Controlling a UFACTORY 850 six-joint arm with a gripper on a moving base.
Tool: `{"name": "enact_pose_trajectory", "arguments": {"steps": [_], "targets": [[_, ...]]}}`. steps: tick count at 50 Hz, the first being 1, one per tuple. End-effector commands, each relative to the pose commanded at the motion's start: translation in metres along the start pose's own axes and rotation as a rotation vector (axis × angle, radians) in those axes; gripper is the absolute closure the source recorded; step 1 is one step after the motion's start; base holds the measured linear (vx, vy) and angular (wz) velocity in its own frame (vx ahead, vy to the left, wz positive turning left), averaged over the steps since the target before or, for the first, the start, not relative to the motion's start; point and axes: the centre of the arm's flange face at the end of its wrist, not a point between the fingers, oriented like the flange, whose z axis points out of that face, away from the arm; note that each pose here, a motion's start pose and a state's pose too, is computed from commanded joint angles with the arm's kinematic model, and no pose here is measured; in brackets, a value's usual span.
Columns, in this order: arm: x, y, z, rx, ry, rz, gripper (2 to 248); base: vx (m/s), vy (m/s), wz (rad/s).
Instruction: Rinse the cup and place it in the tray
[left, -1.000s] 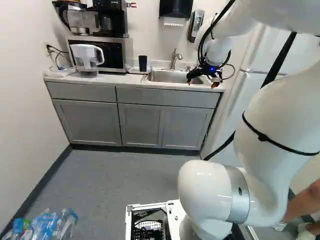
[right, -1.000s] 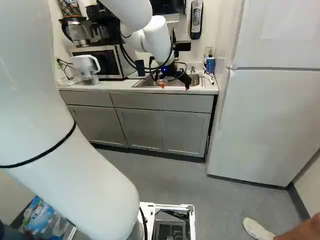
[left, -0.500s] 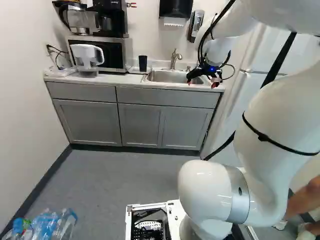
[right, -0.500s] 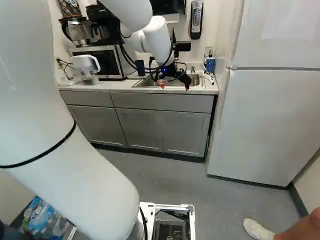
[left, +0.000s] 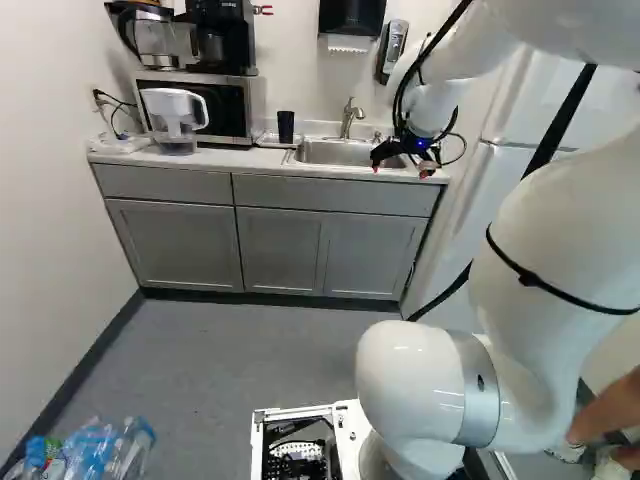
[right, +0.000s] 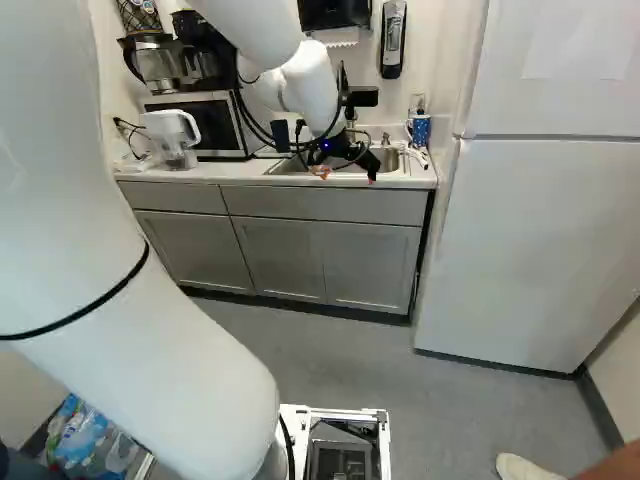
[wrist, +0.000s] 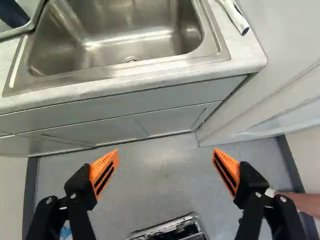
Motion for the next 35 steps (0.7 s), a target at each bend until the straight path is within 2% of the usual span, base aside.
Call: {"name": "enact_pose_trajectory", "arguments": {"steps": [18, 35], "targets": [[-0.020, -0.010, 0.009, 0.011, 0.044, -0.018, 3, 0.000, 0.000, 0.000], [-0.047, -0.022, 0.020, 0.027, 0.103, -0.041, 3, 0.000, 0.000, 0.000]]}}
